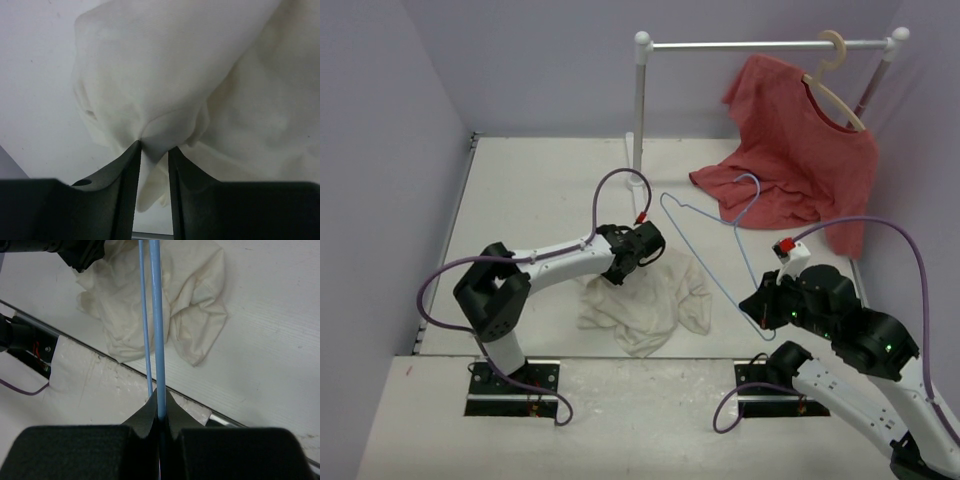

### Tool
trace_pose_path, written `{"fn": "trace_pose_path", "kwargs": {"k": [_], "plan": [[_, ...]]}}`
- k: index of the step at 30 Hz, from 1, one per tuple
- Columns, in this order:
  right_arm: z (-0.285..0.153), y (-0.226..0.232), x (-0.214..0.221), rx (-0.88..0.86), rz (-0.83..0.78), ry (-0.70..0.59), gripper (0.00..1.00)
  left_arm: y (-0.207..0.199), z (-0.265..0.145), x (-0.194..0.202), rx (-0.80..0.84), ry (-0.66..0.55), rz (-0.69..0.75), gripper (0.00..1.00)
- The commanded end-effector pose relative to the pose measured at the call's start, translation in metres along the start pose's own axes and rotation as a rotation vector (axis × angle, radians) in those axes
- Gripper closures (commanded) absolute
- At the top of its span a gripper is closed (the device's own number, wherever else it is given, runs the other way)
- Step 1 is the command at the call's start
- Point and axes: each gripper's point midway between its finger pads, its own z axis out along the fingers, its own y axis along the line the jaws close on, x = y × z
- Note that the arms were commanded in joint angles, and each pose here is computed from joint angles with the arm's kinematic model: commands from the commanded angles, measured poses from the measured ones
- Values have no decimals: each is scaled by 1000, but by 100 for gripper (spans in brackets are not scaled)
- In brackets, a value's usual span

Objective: Place the t-shirt on the hanger

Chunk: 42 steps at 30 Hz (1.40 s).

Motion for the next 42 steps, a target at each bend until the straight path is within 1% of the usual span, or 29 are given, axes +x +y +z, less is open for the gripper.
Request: {"fn": "trace_pose_path", "kwargs": {"k": [1,5,8,11,13,15,18,20,21,23,24,27,30,33,37,42], "plan": [[2,9,-8,-44,-24,-27,100,18,-12,-32,-27,-98,-68,70],[6,10,-8,-49,-28,-20,100,27,-13,-37,-53,-107,-85,65],[7,11,-9,-49,-29,-17,100,32,-10,-39,-53,-109,-101,76],[10,12,-8,-55,-30,-6,100,36,-11,-45,-46,-123,-130,91],[9,15,-6,-70,-26,1,100,39,-12,-49,-40,-134,-157,97],[7,18,-4,-90,-18,9,100,44,-16,-57,-23,-163,-207,100],[0,21,7,-121,-8,42,100,57,-26,-73,22,-228,-317,100],[-5,30,21,-193,-12,94,100,56,-32,-84,104,-275,-380,100],[-6,38,32,-252,-18,141,100,59,-35,-90,133,-305,-411,100],[-6,43,45,-309,-14,185,100,65,-40,-102,152,-346,-463,100],[-8,49,49,-348,-13,203,100,60,-40,-106,181,-346,-475,100],[-7,52,55,-380,10,210,100,53,-46,-120,239,-370,-497,100],[3,52,57,-378,50,210,100,47,-49,-127,279,-379,-520,100],[20,58,50,-395,94,194,100,42,-55,-130,325,-395,-535,100],[40,56,35,-344,134,151,100,45,-62,-130,334,-413,-547,100],[54,46,20,-260,156,99,100,46,-63,-127,325,-407,-542,100]]}}
